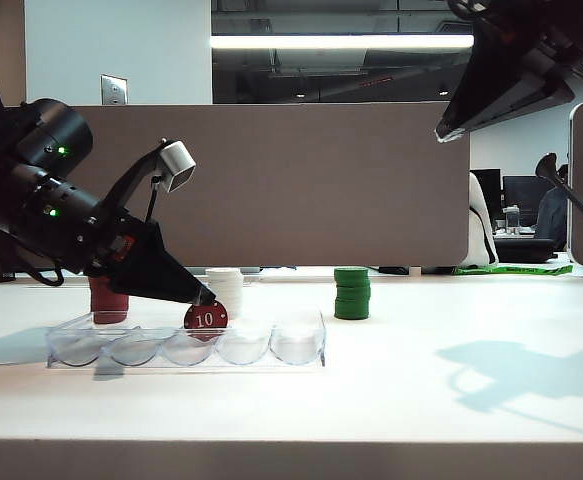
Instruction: Pick up the chip in the box and place it on the pile of chips with the same color.
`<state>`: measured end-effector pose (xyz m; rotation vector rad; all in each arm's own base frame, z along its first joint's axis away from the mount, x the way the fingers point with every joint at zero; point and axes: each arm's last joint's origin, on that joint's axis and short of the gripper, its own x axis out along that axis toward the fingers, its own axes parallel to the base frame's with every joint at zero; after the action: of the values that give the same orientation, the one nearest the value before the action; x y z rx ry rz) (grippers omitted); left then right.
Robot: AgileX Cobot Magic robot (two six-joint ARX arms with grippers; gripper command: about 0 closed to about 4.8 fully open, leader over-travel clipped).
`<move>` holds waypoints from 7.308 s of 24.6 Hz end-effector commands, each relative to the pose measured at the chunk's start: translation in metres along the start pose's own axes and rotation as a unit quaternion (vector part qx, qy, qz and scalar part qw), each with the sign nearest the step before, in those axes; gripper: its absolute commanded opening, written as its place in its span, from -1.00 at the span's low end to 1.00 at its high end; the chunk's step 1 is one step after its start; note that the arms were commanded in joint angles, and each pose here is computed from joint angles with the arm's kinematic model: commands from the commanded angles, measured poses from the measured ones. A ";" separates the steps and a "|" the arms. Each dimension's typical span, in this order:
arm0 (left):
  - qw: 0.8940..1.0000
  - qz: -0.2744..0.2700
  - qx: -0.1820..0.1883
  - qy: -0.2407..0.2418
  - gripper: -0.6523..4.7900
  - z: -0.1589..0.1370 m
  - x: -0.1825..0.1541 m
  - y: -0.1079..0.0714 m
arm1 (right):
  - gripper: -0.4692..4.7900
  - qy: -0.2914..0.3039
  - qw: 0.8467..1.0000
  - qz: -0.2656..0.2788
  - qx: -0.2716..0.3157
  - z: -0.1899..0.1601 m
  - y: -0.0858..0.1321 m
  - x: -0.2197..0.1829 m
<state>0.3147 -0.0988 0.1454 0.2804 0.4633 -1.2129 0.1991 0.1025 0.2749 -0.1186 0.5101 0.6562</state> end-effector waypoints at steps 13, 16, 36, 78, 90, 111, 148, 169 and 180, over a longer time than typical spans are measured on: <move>1.000 -0.005 -0.012 -0.007 -0.32 0.003 0.000 0.000 | -0.85 -0.006 1.000 0.002 -0.002 0.002 0.000 -0.001; 1.000 -0.006 -0.013 -0.007 -0.32 0.002 0.000 0.000 | -0.85 -0.004 1.000 0.002 -0.002 0.002 0.000 -0.001; 0.999 -0.006 -0.035 -0.007 -0.72 0.003 0.000 0.000 | -0.85 0.001 1.000 0.002 -0.001 0.001 0.000 -0.001; 0.839 0.213 -0.463 -0.190 -0.78 0.003 -0.105 0.059 | -0.85 0.001 1.000 0.002 -0.001 0.001 0.000 -0.001; 0.833 0.215 -0.476 -0.182 -0.78 -0.009 -0.097 0.065 | -0.85 0.003 1.000 0.002 0.000 0.000 0.000 -0.001; 0.834 0.208 -0.482 -0.172 -0.78 -0.014 -0.087 0.065 | -0.85 0.003 1.000 0.002 0.000 0.000 0.000 -0.001; 0.826 0.227 -0.487 -0.168 -0.63 -0.015 -0.088 0.066 | -0.85 -0.029 0.998 0.051 -0.008 0.006 0.003 -0.001; 0.896 0.278 -0.297 -0.177 -0.78 0.006 -0.103 0.065 | -0.85 -0.037 0.997 -0.066 -0.014 0.009 -0.003 -0.007; 0.892 0.395 -0.116 -0.188 -0.78 0.051 -0.155 0.020 | -0.84 -0.130 0.975 -0.182 -0.011 0.009 -0.004 -0.057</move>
<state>0.3073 0.0129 0.2604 -0.0361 0.1399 -0.4159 0.1693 0.0748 0.3133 -0.1418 0.2247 0.3337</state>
